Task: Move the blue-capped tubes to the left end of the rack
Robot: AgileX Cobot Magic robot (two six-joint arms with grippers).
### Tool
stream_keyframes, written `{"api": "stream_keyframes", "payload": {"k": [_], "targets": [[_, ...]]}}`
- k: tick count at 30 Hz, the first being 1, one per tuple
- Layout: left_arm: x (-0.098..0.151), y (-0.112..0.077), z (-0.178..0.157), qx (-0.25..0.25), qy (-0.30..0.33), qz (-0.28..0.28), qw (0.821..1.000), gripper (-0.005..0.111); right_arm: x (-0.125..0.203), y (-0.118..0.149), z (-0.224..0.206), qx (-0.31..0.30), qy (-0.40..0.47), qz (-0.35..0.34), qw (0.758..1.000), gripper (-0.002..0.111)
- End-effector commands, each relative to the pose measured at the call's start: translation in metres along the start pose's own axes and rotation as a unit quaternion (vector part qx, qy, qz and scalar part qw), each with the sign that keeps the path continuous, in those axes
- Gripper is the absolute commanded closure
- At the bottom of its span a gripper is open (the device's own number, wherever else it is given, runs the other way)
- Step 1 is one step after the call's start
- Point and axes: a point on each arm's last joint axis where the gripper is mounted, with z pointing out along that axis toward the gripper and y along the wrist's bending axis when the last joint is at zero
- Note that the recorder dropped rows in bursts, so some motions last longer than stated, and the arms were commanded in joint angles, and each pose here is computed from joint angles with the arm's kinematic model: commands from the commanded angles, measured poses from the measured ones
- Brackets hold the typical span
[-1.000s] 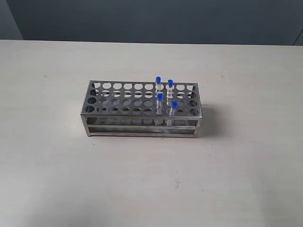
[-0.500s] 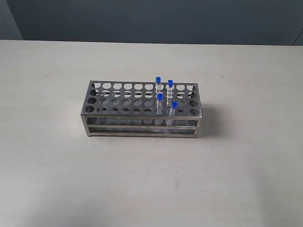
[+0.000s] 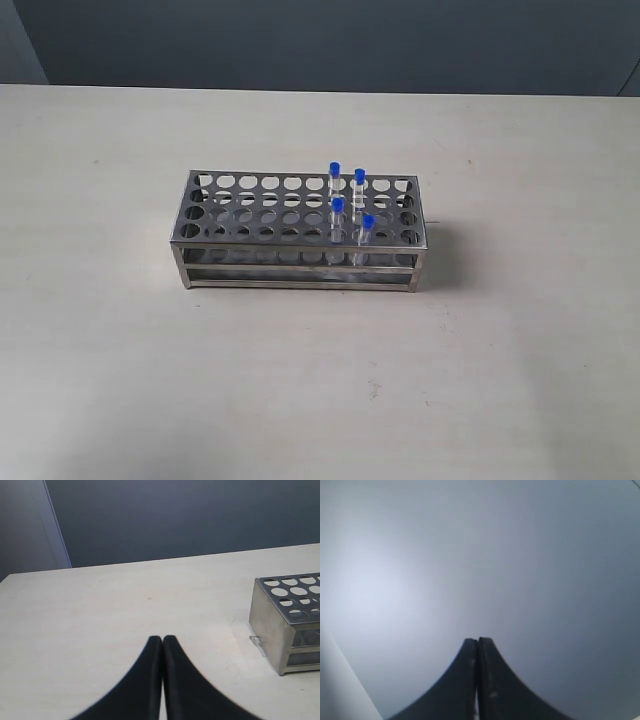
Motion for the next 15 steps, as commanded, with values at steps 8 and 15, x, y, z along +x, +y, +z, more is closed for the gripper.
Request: {"api": "stream_keyframes", "payload": {"k": [8, 15], "targets": [[-0.002, 0.0, -0.001, 0.002, -0.006, 0.0, 1.0, 0.106, -0.006, 0.026, 0.014, -0.063, 0.049, -0.127, 0.989, 0.109], [-0.002, 0.0, -0.001, 0.002, -0.006, 0.0, 1.0, 0.106, -0.025, 0.082, 0.153, -0.151, 0.141, -0.363, 0.909, 0.109]]}}
